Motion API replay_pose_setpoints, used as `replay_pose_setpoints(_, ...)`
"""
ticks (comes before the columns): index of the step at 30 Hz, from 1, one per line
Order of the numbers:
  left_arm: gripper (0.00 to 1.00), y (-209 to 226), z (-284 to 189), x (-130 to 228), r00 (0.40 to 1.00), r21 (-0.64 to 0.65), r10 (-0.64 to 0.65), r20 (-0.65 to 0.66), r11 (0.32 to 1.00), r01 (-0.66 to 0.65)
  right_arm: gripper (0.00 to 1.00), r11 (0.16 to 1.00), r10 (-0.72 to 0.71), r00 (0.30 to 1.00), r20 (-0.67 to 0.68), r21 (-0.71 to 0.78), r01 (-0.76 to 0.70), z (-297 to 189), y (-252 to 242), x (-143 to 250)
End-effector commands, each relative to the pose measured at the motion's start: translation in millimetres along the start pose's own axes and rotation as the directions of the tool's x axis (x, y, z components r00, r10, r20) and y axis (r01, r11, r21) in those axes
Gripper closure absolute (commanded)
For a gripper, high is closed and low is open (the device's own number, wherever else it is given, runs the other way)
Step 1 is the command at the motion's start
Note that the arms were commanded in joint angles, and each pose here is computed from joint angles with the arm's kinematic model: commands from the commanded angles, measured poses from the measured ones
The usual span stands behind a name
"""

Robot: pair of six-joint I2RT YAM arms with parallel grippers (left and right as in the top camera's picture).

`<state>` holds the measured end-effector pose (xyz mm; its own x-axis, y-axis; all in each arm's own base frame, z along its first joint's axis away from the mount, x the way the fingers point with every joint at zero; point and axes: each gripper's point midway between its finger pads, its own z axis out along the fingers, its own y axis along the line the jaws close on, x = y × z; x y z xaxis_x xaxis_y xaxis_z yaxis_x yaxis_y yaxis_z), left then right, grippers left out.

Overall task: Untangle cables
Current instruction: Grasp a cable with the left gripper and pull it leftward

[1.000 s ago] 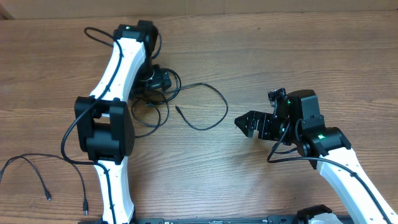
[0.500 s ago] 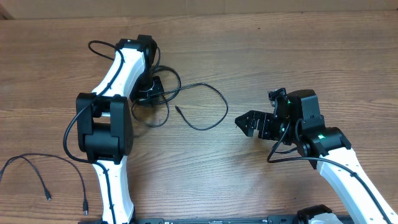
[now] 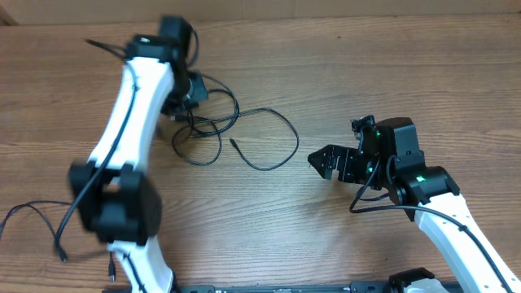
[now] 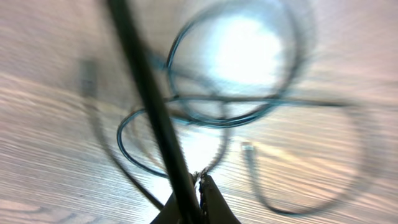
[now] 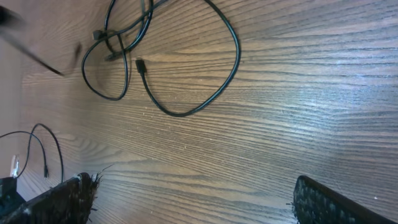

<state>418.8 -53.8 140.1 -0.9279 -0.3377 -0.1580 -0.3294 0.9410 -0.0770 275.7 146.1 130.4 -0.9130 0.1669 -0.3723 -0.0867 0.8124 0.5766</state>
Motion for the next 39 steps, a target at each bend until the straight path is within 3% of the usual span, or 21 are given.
replay_pose_setpoints(1,0.96,-16,-125,-17,0.956,0.17,-0.003,0.294,0.984,-0.049,0.0,1.0,-0.01,1.0,0.01,0.002,0.01,-1,0,-4)
replay_pose_setpoints(7,0.96,-14,-240,-15,0.833,0.292,-0.068,0.549,0.95,-0.115,0.0,1.0,-0.009,1.0,0.009,0.002,0.009,-1,0,-3)
replay_pose_setpoints(11,0.96,-11,-325,-11,0.674,0.371,-0.15,0.723,0.908,-0.196,0.0,1.0,0.001,1.0,-0.009,0.011,-0.001,-1,-2,2)
replay_pose_setpoints(12,0.96,-8,-359,-8,0.593,0.396,-0.193,0.782,0.888,-0.233,0.0,1.0,0.005,1.0,-0.016,0.014,-0.005,-1,-3,3)
replay_pose_setpoints(15,0.96,1,-395,-6,0.488,0.403,-0.247,0.837,0.882,-0.245,0.0,1.0,0.005,1.0,-0.016,0.014,-0.005,-1,-3,3)
replay_pose_setpoints(19,0.96,31,-417,-11,0.366,0.372,-0.301,0.88,0.918,-0.138,0.0,1.0,0.009,1.0,-0.023,0.017,-0.008,-1,-3,5)
replay_pose_setpoints(25,0.96,84,-422,-18,0.239,0.289,-0.313,0.919,0.948,0.131,0.0,1.0,0.012,1.0,-0.029,0.02,-0.011,-1,-4,7)
replay_pose_setpoints(28,0.96,104,-417,-20,0.219,0.217,-0.27,0.938,0.947,0.238,0.0,1.0,0.01,1.0,-0.026,0.019,-0.01,-1,-4,6)
replay_pose_setpoints(39,0.96,133,-384,-45,0.291,0.024,-0.143,0.946,0.925,0.379,0.0,1.0,0.01,1.0,-0.025,0.019,-0.01,-1,-4,6)
